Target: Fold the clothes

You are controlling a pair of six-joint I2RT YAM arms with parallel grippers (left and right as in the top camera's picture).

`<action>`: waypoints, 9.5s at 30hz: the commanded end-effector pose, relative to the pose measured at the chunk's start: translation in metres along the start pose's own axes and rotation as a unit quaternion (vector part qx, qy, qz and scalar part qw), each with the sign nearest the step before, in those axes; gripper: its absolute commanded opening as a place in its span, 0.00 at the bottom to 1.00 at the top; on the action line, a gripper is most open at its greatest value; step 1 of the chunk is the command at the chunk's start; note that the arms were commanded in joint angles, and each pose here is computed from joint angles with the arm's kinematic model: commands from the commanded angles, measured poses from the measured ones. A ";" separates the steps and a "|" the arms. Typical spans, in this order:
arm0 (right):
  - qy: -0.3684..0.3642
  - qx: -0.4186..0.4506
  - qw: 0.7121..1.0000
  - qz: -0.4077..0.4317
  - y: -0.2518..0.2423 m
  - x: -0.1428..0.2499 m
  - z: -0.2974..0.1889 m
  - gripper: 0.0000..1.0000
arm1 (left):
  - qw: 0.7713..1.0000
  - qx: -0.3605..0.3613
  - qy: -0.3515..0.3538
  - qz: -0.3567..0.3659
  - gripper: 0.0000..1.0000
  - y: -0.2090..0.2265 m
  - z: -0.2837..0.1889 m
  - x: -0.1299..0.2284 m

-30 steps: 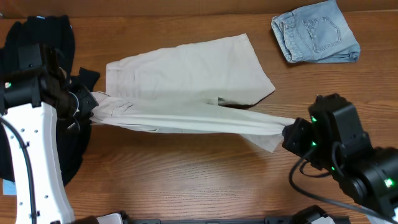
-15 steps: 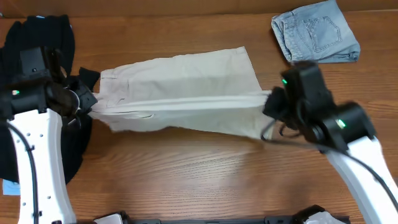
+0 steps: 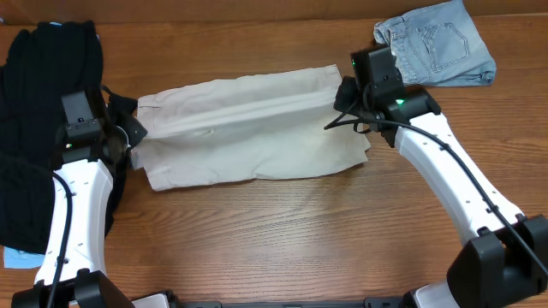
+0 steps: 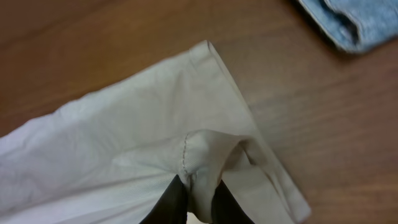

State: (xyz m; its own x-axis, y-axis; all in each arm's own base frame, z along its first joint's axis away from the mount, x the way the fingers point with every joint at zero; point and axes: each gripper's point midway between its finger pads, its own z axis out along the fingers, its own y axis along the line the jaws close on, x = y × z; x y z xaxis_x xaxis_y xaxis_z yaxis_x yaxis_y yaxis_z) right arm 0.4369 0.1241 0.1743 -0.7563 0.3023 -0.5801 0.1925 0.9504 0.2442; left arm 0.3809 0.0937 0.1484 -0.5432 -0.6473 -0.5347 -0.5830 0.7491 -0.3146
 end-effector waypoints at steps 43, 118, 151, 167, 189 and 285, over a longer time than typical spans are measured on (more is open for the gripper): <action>0.048 0.011 0.997 -0.056 -0.028 0.006 0.054 1.00 | 0.986 0.011 0.103 0.131 1.00 -0.016 0.072 0.056; 0.387 0.095 0.917 0.007 -0.127 0.155 0.076 0.55 | 0.926 -0.029 0.241 0.290 1.00 -0.040 0.118 0.042; 0.339 -0.006 0.940 0.032 -0.084 0.115 0.089 0.63 | 0.851 0.137 0.382 0.333 0.73 -0.082 0.150 0.163; 0.285 -0.090 0.954 -0.015 -0.039 0.044 0.045 0.63 | 0.866 0.115 0.386 0.298 0.04 -0.082 0.155 0.177; 0.260 -0.076 0.962 -0.027 -0.059 0.070 0.078 0.04 | 0.867 0.096 0.338 0.353 0.04 -0.113 0.048 0.034; 0.303 -0.024 0.952 0.042 -0.086 0.116 0.110 1.00 | 0.915 0.146 0.170 0.335 0.93 -0.257 0.022 0.026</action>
State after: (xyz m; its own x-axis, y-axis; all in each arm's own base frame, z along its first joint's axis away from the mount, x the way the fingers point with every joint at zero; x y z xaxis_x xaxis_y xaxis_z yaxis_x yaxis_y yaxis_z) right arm 0.4023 0.0776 0.0133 -0.9463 0.3225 -0.0211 0.3038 0.9101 0.2818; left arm 0.5319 -0.1137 0.1719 -0.9282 -0.0092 -0.3721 0.0868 0.9668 -0.2404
